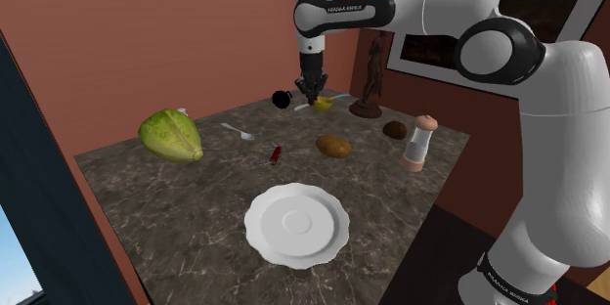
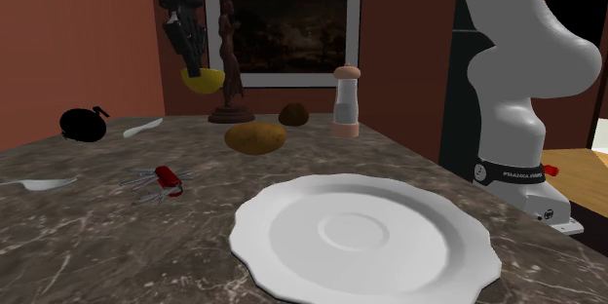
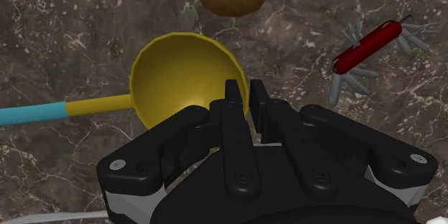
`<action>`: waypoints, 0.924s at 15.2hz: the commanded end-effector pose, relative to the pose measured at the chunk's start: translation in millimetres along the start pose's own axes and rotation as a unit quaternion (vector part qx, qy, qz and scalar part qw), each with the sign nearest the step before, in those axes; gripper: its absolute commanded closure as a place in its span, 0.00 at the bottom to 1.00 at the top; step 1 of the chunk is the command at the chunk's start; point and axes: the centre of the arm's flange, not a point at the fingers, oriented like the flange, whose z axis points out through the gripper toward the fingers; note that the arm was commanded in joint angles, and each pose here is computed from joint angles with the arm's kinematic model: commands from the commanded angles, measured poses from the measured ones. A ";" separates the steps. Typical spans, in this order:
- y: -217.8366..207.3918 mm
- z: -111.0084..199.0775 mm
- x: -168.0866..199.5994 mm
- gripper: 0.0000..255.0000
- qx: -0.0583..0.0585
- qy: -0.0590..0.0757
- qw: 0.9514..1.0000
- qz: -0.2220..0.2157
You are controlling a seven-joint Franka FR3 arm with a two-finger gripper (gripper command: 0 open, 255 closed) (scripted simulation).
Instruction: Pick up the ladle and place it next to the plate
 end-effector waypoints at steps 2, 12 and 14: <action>-39.1 -5.4 -8.4 1.00 0.000 0.000 1.000 0.000; -120.4 11.2 -24.5 1.00 0.000 0.000 1.000 0.000; -121.0 21.6 -23.4 1.00 0.000 0.000 1.000 0.000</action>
